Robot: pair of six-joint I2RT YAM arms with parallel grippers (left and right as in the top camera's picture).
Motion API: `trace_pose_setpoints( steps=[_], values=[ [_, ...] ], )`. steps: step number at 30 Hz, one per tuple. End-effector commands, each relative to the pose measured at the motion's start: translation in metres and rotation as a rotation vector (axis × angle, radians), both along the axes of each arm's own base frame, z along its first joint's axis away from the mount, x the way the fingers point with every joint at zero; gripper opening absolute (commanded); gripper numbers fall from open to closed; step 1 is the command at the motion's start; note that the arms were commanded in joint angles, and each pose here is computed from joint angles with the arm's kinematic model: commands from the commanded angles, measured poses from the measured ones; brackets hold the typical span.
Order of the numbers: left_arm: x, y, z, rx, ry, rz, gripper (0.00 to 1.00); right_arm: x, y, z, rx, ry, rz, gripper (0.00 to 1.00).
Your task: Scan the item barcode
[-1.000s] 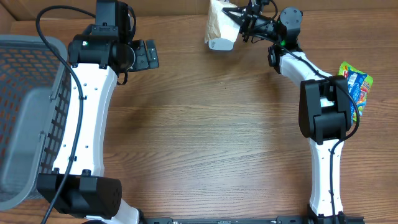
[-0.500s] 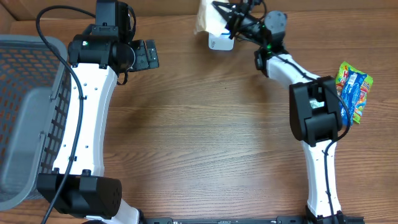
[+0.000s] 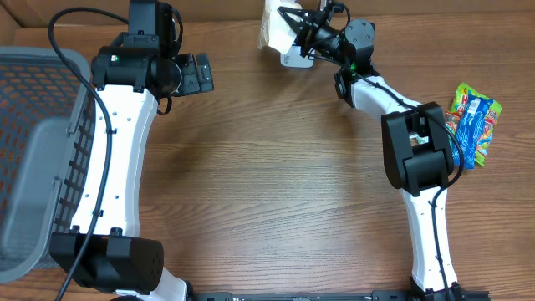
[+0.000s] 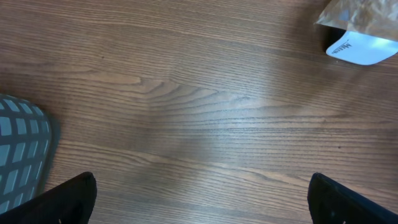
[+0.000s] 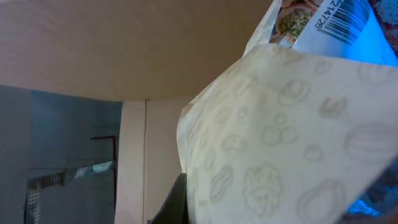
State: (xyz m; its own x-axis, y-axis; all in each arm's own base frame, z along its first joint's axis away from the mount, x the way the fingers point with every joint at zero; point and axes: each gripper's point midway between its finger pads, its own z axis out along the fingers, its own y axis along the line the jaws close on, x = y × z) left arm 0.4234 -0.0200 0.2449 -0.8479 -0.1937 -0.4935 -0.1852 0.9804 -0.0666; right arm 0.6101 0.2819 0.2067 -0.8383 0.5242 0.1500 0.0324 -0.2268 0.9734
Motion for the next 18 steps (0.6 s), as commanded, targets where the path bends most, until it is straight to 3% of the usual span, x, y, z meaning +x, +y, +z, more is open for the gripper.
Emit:
trace_pose_setpoints(
  steps=[1,10,16,18],
  values=[
    [0.004,0.0,0.007,0.008,-0.021,-0.001,1.0,0.005,-0.005,0.0,-0.008,-0.029,-0.023,0.04],
    [0.004,0.0,0.007,0.008,-0.021,-0.001,1.0,0.005,-0.022,0.013,0.002,-0.096,-0.022,0.04],
    [0.004,0.0,0.007,0.008,-0.021,-0.001,1.0,-0.006,-0.035,0.047,0.072,-0.231,-0.022,0.04],
    [0.004,0.0,0.007,0.008,-0.021,-0.001,1.0,-0.015,-0.049,0.07,0.108,-0.344,-0.031,0.04]
  ],
)
